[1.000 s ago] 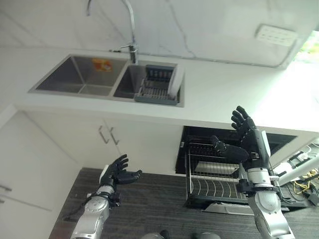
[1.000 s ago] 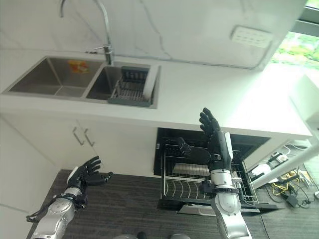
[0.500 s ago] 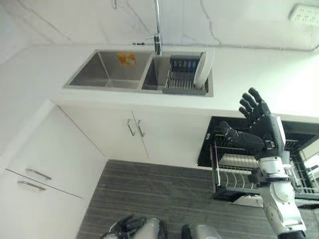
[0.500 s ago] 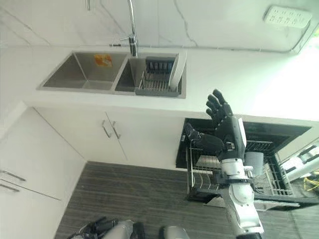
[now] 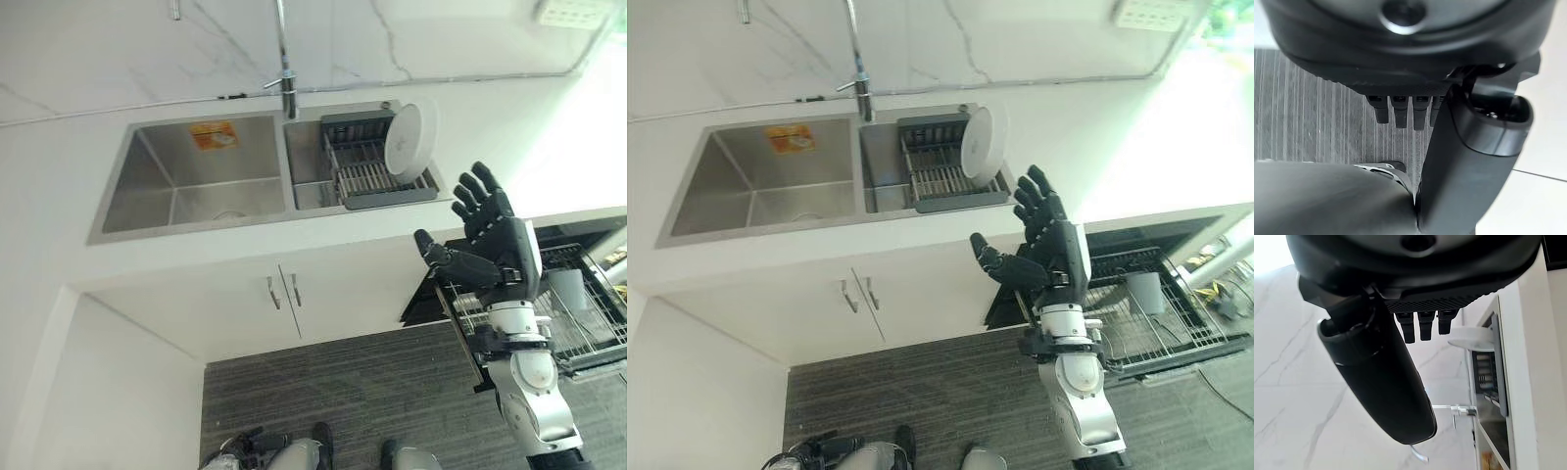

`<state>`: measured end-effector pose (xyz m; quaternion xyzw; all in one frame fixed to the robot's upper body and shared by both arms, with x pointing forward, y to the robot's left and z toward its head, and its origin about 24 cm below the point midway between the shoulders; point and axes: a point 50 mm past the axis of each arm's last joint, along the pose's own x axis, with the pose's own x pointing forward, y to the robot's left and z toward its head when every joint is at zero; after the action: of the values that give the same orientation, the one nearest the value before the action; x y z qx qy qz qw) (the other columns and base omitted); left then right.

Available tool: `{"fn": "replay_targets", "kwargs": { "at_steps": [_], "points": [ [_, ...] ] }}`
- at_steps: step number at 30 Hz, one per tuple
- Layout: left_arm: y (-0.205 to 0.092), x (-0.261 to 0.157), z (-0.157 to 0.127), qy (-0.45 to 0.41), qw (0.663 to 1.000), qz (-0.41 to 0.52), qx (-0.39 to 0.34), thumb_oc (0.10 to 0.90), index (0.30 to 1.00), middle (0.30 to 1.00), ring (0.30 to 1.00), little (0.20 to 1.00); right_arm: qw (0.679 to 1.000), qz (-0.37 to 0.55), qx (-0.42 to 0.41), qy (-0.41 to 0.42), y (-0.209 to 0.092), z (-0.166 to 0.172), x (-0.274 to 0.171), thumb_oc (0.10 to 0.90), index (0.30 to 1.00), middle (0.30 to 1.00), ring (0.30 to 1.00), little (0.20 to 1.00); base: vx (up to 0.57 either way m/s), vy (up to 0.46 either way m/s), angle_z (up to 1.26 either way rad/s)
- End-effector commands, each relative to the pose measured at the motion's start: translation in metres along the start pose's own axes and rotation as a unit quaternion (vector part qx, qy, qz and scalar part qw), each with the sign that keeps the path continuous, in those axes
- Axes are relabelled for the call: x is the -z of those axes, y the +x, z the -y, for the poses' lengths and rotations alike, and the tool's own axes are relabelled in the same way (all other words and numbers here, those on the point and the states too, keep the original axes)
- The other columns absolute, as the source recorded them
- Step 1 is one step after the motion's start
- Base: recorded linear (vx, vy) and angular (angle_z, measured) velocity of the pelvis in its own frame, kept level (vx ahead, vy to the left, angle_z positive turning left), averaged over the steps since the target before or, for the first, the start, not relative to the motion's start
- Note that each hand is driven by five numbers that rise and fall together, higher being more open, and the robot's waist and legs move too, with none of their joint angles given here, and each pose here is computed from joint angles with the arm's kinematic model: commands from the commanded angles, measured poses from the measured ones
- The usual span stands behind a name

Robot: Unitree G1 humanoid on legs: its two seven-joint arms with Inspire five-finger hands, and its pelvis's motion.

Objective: Place the dishes in the dishwasher.

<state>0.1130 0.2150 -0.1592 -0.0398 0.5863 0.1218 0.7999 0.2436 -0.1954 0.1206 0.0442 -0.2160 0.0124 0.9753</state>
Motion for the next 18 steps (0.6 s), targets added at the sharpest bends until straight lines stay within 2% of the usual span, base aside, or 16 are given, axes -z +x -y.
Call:
{"fn": "replay_targets", "kwargs": {
  "at_steps": [1, 10, 18],
  "points": [
    [-0.013, 0.093, -0.026, 0.019, 0.987, -0.145, -0.061, 0.800, 0.900, 0.900, 0.900, 0.900, 0.991, 0.129, -0.028, -0.001, 0.025, 0.003, -0.046, 0.800, 0.900, 0.900, 0.900, 0.900, 0.16, -0.263, -0.92],
    [-0.013, 0.090, -0.023, 0.024, 0.987, -0.137, -0.081, 0.800, 0.900, 0.900, 0.900, 0.900, 0.988, 0.149, -0.019, -0.032, 0.027, 0.010, -0.055, 0.800, 0.900, 0.900, 0.900, 0.900, 0.17, -0.273, -0.23],
    [-0.019, 0.116, -0.021, 0.031, 0.979, -0.183, -0.083, 0.800, 0.900, 0.900, 0.900, 0.900, 0.988, 0.146, -0.046, -0.036, 0.034, -0.012, -0.052, 0.800, 0.900, 0.900, 0.900, 0.900, 0.29, 0.082, -0.56]
  ]
}}
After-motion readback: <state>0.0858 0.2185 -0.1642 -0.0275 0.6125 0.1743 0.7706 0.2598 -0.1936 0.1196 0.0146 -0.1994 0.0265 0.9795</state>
